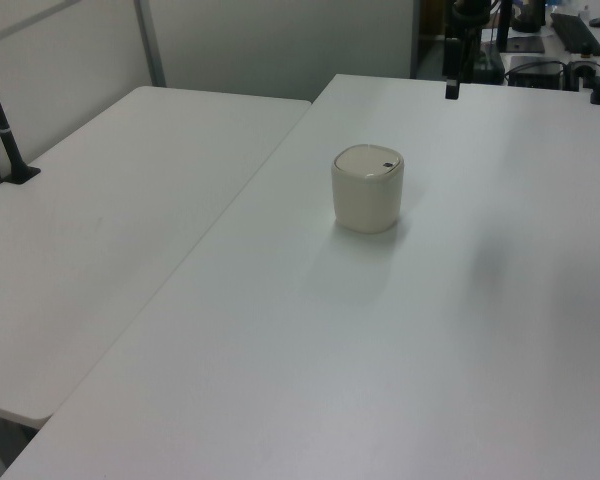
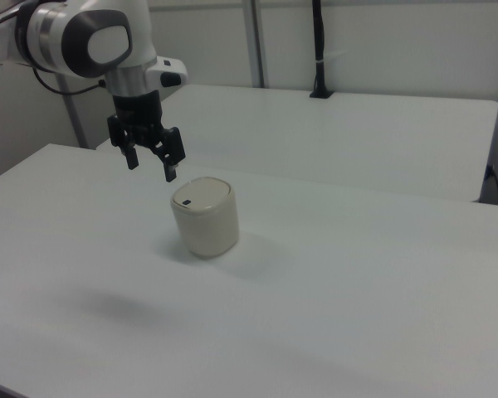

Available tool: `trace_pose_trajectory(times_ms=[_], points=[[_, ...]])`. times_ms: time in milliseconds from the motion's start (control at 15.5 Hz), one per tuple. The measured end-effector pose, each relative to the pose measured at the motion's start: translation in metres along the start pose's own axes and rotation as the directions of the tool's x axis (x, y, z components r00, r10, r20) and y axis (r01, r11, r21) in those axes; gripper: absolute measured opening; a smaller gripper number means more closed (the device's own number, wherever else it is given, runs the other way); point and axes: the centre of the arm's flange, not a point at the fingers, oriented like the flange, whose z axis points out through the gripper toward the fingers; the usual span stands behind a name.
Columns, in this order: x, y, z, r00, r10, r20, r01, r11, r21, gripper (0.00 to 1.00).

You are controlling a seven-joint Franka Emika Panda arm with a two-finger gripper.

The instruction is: Open the trash bin

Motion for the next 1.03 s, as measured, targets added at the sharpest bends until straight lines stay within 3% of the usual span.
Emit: trace_pose_trajectory(times_ms=[129,193,451,709,1032], points=[[0.005,0.0,0.002,1.0,0.0,-0.021,0.0,1.0,-0.001,0.96],[0.009,0.0,0.003,0.999,0.0,-0.04,0.0,1.0,-0.002,0.89],[0.025,0.001,0.008,0.993,-0.009,-0.116,0.009,1.0,-0.002,0.42],[0.05,0.0,0.036,0.985,-0.002,-0.172,0.004,1.0,0.012,0.03],[0.076,-0.01,0.088,0.988,-0.017,-0.153,0.017,1.0,-0.001,0.01]])
